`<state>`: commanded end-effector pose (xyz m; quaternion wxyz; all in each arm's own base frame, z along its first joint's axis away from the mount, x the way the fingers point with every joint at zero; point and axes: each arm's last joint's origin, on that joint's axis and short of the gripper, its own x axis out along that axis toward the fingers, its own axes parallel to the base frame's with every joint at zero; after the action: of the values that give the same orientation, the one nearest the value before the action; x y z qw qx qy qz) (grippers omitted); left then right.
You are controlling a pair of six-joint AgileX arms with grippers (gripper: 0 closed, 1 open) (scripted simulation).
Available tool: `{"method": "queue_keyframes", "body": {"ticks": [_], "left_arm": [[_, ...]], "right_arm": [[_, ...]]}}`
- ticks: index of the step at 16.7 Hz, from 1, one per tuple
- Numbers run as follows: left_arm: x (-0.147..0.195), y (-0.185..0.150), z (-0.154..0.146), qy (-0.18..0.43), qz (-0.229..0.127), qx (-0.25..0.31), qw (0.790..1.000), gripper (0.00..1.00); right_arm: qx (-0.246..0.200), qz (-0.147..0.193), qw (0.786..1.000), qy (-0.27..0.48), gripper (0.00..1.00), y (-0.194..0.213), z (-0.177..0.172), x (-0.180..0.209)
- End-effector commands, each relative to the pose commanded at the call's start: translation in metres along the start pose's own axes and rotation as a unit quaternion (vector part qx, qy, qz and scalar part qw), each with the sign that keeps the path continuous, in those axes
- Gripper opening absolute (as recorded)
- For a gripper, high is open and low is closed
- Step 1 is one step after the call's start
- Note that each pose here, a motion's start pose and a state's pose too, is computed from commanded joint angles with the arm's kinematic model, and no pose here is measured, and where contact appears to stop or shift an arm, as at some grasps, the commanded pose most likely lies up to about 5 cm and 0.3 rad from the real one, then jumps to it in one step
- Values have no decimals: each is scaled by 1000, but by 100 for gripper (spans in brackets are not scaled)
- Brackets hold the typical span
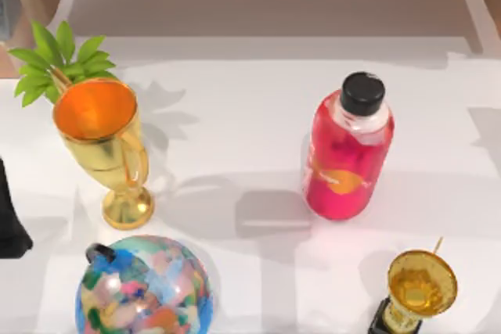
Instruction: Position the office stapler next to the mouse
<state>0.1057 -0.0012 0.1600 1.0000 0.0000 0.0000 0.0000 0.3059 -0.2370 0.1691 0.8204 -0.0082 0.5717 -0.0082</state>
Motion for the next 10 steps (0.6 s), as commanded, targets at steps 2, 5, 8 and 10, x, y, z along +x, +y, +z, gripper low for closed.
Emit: {"method": "queue_keyframes", "body": {"ticks": [2, 5, 8, 10], "left_arm": [[0, 0, 0, 0, 0, 0, 1000, 100], [0, 0, 0, 0, 0, 0, 1000, 100], [0, 0, 0, 0, 0, 0, 1000, 100], [0, 0, 0, 0, 0, 0, 1000, 100]], "right_arm": [[-1, -3, 1000, -4, 0, -1, 1, 0], [-2, -5, 1000, -8, 0, -1, 2, 3], [-2, -3, 1000, -7, 0, -1, 1, 8], [-2, 0, 1000, -2, 0, 0, 0, 14]]}}
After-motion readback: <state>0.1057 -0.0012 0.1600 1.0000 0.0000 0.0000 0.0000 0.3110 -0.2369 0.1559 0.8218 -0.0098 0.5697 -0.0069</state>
